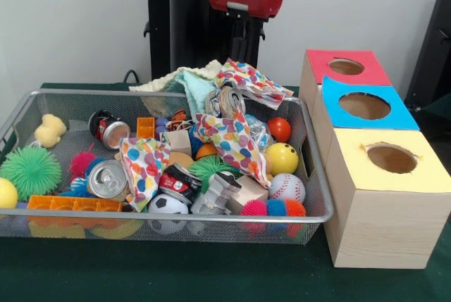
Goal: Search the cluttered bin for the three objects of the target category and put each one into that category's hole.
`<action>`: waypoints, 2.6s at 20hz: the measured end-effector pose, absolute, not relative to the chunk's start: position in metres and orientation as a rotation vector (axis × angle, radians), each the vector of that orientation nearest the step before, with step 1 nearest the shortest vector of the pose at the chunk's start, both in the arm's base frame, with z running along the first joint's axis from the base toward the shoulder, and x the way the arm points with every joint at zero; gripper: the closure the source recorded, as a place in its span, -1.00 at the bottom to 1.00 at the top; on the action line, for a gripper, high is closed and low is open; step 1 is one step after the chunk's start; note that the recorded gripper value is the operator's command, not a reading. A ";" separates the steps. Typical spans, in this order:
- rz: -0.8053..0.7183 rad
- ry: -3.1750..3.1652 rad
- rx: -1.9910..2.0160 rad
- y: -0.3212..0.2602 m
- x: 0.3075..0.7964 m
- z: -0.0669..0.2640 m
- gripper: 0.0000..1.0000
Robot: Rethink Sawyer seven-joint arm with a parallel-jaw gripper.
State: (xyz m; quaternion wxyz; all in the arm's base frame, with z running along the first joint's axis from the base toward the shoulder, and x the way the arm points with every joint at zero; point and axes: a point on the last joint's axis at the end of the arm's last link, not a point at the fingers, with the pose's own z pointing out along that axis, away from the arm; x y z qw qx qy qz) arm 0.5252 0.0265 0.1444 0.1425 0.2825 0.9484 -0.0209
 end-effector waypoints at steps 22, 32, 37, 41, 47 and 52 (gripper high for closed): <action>-0.044 2.758 0.771 0.042 0.513 0.089 -1.00; -0.040 2.767 0.797 0.034 0.497 0.043 -1.00; -0.042 2.776 0.800 0.035 0.491 0.037 -1.00; -0.041 2.778 0.799 0.036 0.490 0.038 -1.00; -0.035 2.769 0.790 0.039 0.491 0.046 -1.00; -0.012 2.753 0.776 0.045 0.498 0.053 -1.00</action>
